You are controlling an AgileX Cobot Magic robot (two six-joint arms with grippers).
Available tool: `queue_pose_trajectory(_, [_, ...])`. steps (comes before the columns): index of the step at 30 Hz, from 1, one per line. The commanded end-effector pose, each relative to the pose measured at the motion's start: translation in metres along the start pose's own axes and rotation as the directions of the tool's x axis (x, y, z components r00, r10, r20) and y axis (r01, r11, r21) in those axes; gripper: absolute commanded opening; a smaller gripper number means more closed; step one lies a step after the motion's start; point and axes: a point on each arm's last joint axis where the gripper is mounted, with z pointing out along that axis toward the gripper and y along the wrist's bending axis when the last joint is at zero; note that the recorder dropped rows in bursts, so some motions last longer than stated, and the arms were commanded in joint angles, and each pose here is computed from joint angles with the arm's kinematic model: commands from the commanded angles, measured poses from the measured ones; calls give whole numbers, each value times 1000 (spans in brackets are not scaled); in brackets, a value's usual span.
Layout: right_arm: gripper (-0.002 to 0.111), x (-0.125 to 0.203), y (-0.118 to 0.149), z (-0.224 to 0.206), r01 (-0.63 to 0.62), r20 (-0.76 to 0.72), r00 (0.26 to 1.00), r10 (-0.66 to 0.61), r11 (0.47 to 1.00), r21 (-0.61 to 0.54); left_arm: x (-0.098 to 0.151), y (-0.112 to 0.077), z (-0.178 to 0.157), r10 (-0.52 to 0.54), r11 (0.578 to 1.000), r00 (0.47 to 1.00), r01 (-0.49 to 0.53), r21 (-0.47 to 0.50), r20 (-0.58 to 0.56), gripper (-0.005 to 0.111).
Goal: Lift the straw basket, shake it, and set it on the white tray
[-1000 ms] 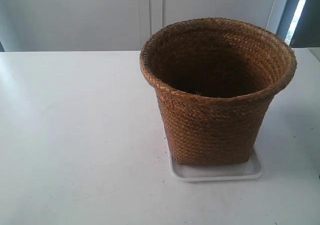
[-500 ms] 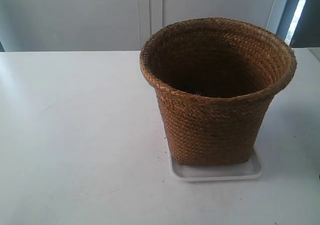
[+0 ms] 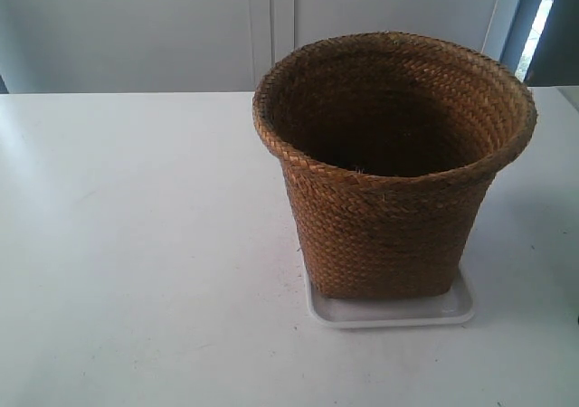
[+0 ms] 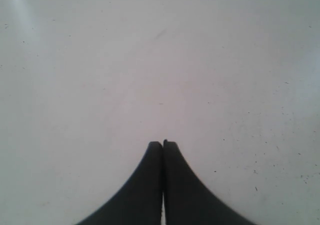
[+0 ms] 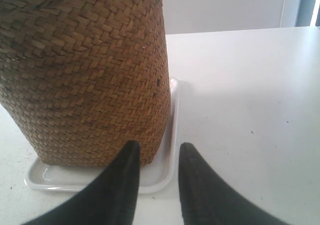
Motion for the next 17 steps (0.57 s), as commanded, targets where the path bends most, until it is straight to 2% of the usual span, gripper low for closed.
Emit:
queue_pose_trajectory(1, [27, 1, 0, 0, -7, 9, 1000, 7, 1000, 3, 2, 0, 0, 2, 1000, 1000, -2, 6, -3, 0])
queue_pose_trajectory(17, [27, 1, 0, 0, 1, 9, 1000, -1, 1000, 3, 2, 0, 0, 2, 1000, 1000, -2, 6, -3, 0])
